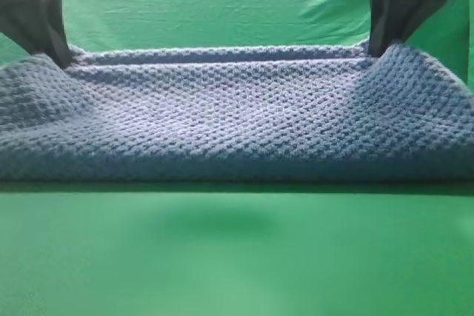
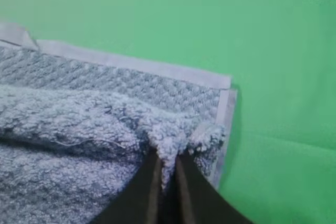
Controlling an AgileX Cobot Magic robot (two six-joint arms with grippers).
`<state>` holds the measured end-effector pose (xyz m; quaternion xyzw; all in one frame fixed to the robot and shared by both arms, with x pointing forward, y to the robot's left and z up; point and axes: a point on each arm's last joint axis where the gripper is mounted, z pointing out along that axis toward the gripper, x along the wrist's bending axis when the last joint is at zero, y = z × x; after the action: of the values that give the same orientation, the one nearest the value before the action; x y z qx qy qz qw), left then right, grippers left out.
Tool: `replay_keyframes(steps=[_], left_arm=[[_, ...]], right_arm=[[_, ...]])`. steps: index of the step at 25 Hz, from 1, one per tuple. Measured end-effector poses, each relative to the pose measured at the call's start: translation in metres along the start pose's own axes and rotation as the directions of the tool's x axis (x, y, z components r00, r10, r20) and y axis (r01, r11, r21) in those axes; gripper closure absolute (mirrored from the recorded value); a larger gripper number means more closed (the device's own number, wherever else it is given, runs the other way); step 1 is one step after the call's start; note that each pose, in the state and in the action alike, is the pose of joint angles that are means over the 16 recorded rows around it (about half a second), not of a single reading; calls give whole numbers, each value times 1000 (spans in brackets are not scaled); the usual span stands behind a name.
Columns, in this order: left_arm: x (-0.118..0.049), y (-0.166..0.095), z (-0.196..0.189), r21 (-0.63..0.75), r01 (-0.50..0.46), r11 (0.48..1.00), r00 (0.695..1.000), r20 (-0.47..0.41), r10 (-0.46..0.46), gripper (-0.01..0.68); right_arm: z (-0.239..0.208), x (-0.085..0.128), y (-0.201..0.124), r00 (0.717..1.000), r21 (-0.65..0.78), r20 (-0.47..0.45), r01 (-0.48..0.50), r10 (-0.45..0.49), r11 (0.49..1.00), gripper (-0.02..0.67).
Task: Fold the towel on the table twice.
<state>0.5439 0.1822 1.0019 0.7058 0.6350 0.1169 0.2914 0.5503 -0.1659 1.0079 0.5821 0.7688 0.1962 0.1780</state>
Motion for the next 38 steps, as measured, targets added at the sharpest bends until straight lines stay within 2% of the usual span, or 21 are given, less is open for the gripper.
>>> replay_keyframes(steps=[4, 7, 10, 16, 18, 20, 22, 25, 33, 36, 38], left_arm=[[1, 10, 20, 4, -37, 999, 999, -24, 37, 658], [2, 15, 29, 2, -67, 998, 997, -40, 67, 614], [3, 20, 33, 0, -96, 995, 994, -54, 95, 527], [3, 36, 25, -8, -140, 990, 987, -78, 139, 300], [1, 44, 16, -15, -148, 989, 986, -84, 146, 243], [-1, 52, 4, -27, -151, 988, 985, -88, 148, 212], [-3, 59, -10, -43, -151, 988, 985, -88, 147, 216], [-8, 69, -37, -77, -148, 986, 986, -82, 142, 278], [-20, 72, -130, -224, -156, 962, 988, -15, 156, 544], [-24, 61, -164, -278, -162, 947, 984, 29, 177, 603], [-25, 50, -185, -309, -167, 936, 979, 58, 194, 617]], right_arm=[[21, -2, 10, 1000, -6, 12, 14, -14, 1000, 633], [32, -5, 15, 999, -6, 24, 26, -25, 1000, 581], [39, -7, 19, 999, -2, 38, 35, -35, 999, 482], [31, -13, 33, 996, 19, 79, 35, -36, 999, 251], [22, -16, 40, 995, 24, 97, 29, -31, 999, 205], [9, -19, 48, 993, 24, 113, 20, -23, 999, 189], [-7, -21, 54, 992, 19, 126, 11, -13, 1000, 208], [-34, -25, 62, 990, 3, 141, -4, 3, 1000, 290], [-121, -35, 61, 989, -101, 143, -28, 42, 995, 586], [-153, -38, 50, 991, -151, 123, -29, 48, 988, 636], [-172, -40, 40, 993, -185, 107, -28, 49, 982, 647]])
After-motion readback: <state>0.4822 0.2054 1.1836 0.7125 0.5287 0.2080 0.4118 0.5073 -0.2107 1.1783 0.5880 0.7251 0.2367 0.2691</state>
